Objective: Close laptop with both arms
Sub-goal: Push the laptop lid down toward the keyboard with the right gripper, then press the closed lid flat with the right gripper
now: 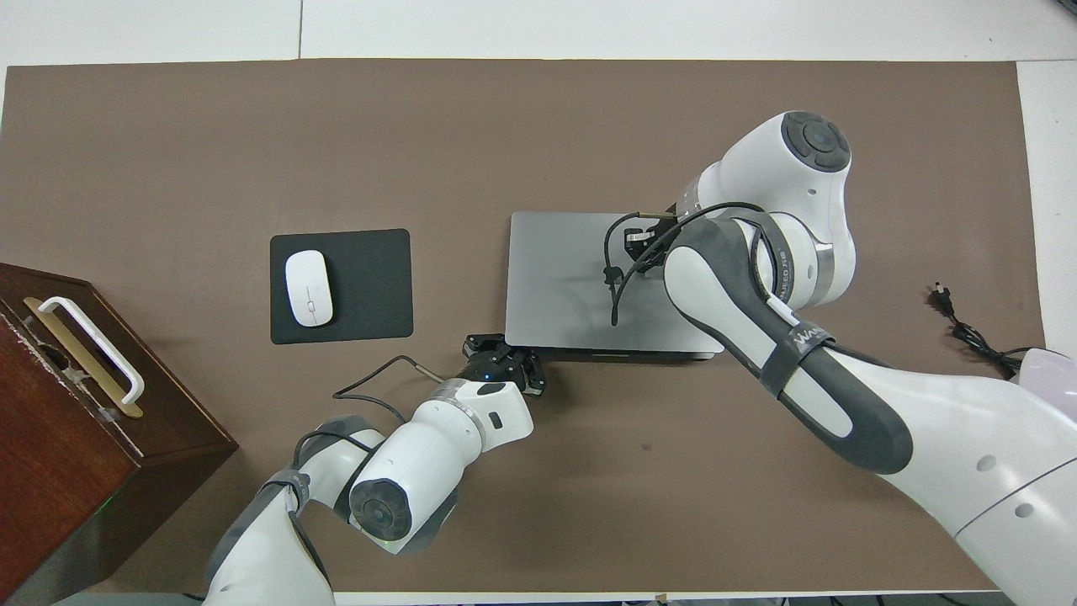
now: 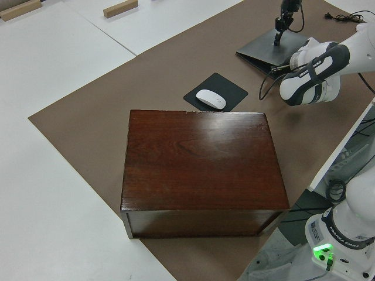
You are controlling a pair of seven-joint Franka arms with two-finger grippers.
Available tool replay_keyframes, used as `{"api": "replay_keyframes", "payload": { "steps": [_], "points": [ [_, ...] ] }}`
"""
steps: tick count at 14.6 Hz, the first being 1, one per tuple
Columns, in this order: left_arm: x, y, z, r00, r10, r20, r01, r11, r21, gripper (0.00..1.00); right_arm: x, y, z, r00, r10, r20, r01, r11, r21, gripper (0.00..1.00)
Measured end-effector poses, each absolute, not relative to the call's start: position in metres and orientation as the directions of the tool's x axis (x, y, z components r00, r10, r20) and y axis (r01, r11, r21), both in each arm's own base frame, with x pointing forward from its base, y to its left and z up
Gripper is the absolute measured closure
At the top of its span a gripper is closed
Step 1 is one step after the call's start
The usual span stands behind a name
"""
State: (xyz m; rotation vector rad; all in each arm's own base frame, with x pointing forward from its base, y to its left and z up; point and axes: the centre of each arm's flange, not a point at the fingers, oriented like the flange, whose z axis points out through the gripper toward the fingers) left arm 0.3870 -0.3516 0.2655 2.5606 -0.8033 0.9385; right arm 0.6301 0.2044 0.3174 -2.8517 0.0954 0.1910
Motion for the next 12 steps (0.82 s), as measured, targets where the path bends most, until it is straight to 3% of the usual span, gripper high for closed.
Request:
{"api": "replay_keyframes", "payload": {
  "steps": [6,12],
  "points": [
    [0.387,-0.352,0.265,0.631,-0.401,0.665,-0.595,-0.800,0.082,0.99,0.638,0.207,0.357,0.992,-0.025,-0.127,-0.060,-0.959,-0.276,0.99],
    [0.399,-0.342,0.266,0.640,-0.381,0.667,-0.572,-0.816,0.083,0.99,0.629,0.196,0.416,0.995,0.018,-0.101,-0.002,-0.981,-0.193,0.99]
  ]
}}
